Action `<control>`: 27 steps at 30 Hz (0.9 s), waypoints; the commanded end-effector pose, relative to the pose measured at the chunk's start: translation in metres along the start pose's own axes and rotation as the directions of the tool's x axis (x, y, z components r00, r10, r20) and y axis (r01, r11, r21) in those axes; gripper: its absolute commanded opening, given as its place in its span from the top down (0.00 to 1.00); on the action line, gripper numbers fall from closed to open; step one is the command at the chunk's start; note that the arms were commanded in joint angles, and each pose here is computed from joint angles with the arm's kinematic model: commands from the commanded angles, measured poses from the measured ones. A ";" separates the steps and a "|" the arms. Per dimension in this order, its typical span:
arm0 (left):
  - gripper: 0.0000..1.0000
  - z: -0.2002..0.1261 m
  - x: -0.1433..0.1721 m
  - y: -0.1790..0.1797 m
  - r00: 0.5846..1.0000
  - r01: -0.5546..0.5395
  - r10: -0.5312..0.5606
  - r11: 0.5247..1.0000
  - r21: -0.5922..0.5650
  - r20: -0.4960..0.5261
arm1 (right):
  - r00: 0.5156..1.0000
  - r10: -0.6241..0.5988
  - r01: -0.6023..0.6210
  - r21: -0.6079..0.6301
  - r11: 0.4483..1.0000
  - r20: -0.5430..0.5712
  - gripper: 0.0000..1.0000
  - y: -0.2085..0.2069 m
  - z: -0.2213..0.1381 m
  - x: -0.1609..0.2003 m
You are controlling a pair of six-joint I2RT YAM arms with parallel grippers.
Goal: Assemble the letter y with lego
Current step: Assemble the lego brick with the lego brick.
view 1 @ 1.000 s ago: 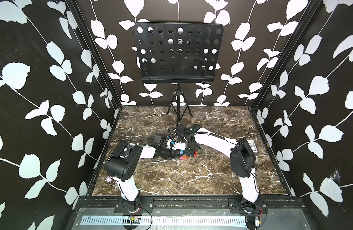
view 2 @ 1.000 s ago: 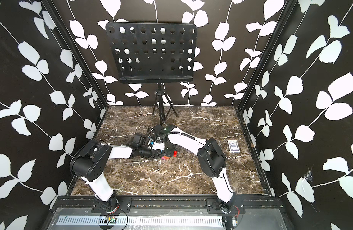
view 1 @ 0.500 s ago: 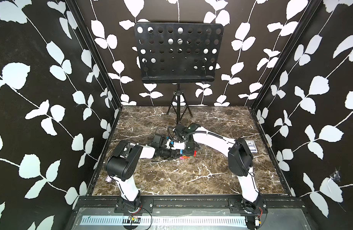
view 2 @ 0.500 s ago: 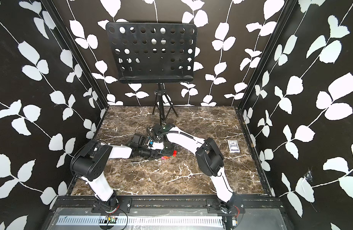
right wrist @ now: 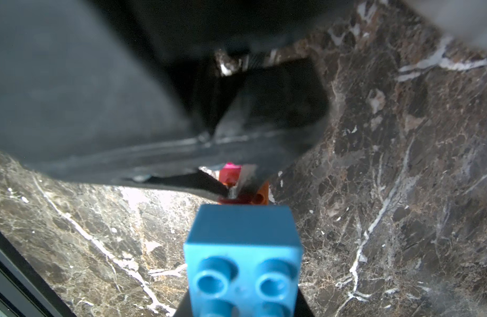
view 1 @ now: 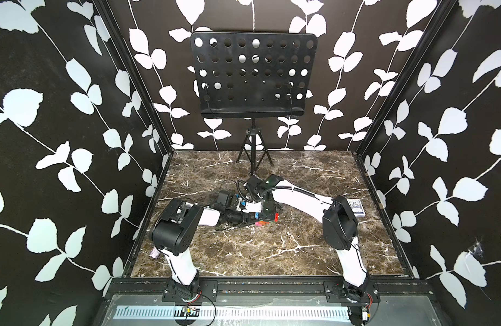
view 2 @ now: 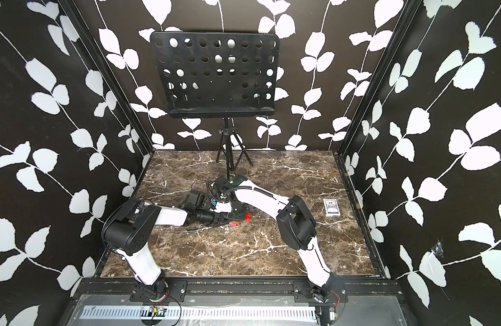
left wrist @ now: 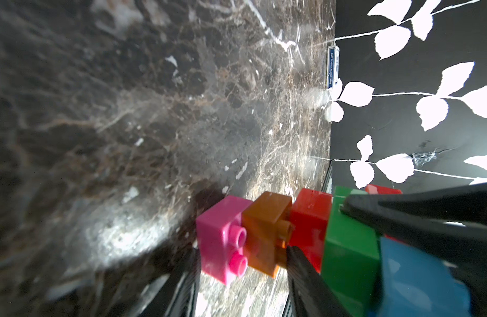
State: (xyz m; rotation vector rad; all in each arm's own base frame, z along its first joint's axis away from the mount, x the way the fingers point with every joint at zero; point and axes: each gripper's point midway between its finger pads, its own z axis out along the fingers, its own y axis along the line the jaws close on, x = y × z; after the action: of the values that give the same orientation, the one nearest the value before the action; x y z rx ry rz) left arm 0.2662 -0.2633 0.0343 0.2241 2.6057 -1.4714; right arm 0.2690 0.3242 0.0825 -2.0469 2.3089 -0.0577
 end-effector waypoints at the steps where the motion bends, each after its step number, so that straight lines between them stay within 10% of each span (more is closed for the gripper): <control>1: 0.48 0.007 0.012 0.028 0.999 0.037 -0.037 0.994 -0.104 -0.002 | 0.975 -0.085 0.074 -0.060 0.995 -0.206 0.75 0.017 0.042 0.029; 27: 0.45 0.004 0.001 0.021 0.997 0.063 -0.061 0.997 -0.041 0.044 | 0.998 -0.010 0.009 -0.015 1.000 -0.062 0.75 0.006 0.014 0.010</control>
State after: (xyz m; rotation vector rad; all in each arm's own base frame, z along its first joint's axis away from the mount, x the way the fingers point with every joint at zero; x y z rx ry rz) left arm 0.2709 -0.2666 0.0359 0.1892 2.5565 -1.5282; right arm 0.2708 0.3238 0.0834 -2.0435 2.3077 -0.0806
